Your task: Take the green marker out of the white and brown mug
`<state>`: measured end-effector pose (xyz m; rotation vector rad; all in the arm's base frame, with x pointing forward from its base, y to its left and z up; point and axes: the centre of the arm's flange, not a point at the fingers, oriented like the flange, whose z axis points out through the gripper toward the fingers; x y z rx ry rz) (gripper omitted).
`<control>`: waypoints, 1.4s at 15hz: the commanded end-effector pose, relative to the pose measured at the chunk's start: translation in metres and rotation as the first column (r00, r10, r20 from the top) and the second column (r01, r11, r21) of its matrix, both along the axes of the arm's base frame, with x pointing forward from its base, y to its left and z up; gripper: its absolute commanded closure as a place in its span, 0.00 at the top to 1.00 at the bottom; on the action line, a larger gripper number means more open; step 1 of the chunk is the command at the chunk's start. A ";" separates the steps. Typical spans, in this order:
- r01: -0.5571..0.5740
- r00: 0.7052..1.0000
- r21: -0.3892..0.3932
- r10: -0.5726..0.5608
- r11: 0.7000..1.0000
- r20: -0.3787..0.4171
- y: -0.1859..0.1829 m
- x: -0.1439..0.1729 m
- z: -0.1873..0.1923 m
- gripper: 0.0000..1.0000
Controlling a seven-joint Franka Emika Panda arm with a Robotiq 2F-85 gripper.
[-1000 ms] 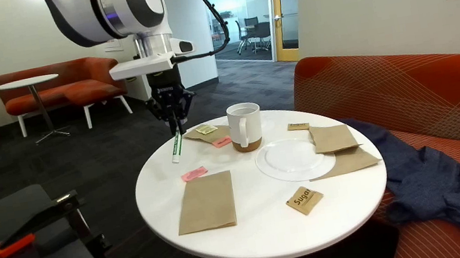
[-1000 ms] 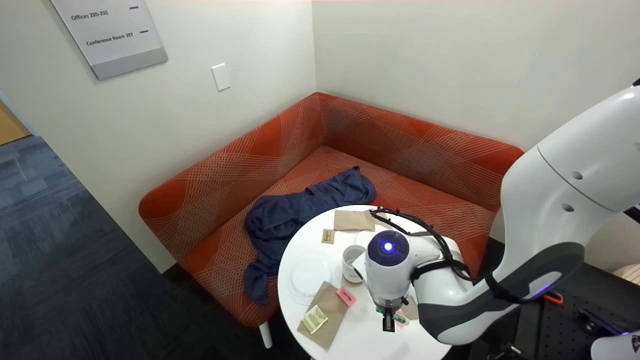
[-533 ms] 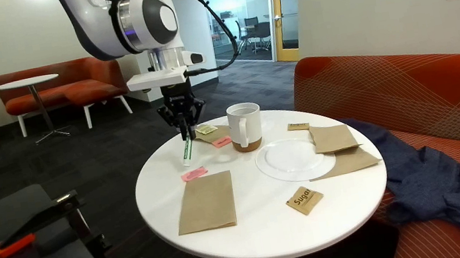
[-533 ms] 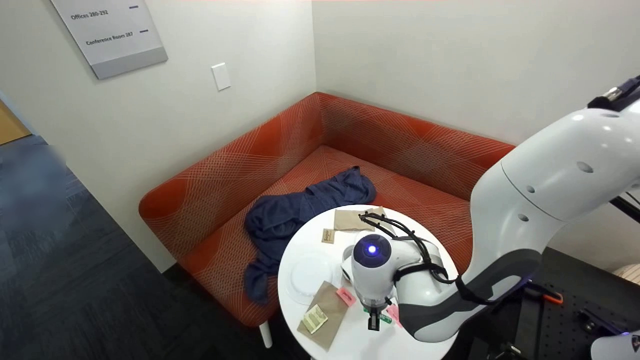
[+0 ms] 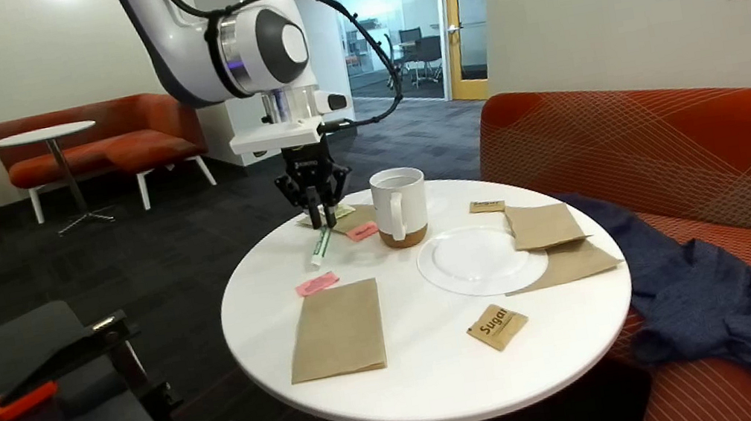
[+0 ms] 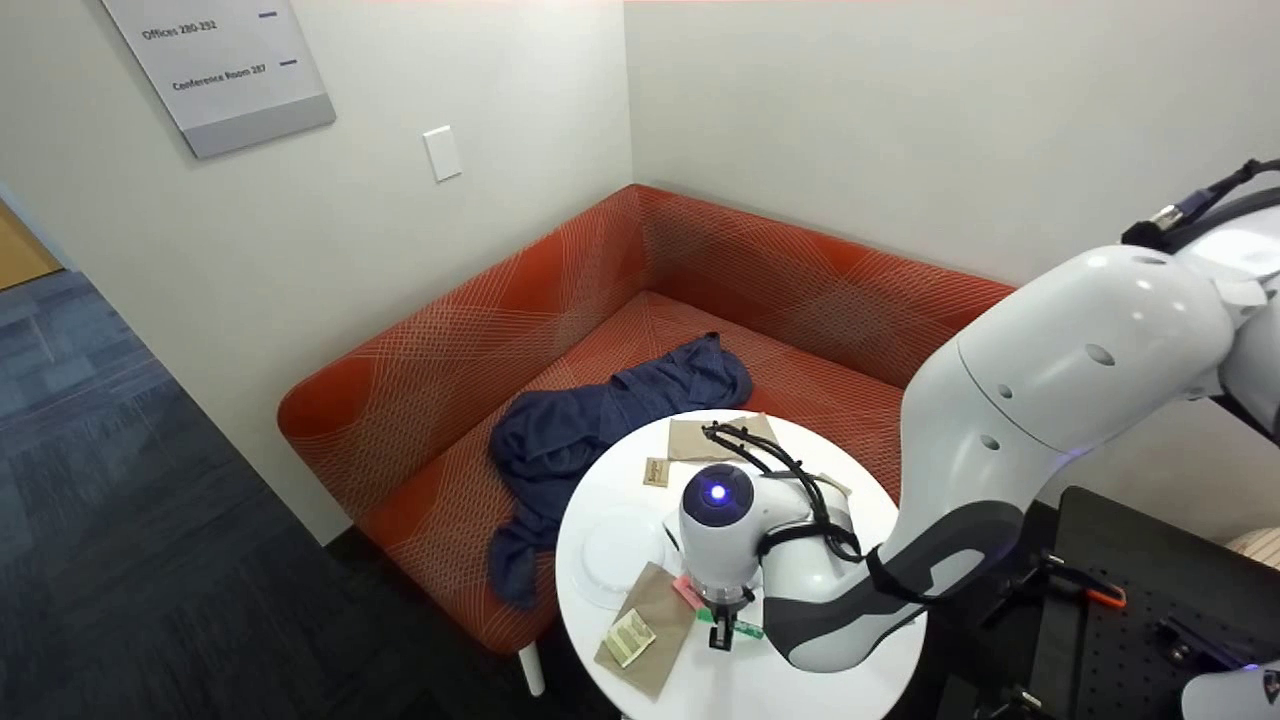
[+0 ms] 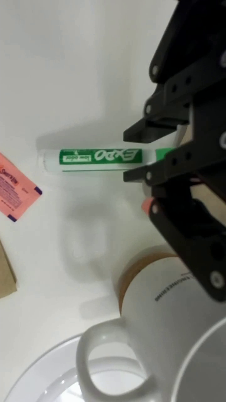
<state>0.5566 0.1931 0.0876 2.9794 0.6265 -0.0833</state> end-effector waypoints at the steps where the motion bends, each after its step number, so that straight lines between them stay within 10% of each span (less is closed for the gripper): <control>1: 0.036 0.999 -0.009 -0.036 0.999 0.006 0.005 0.008 -0.006 0.58; 7: 0.044 0.998 -0.017 -0.043 0.999 0.044 0.005 -0.002 0.017 1.00; 21: 0.081 0.972 0.074 -0.095 0.994 0.215 0.009 0.009 0.171 1.00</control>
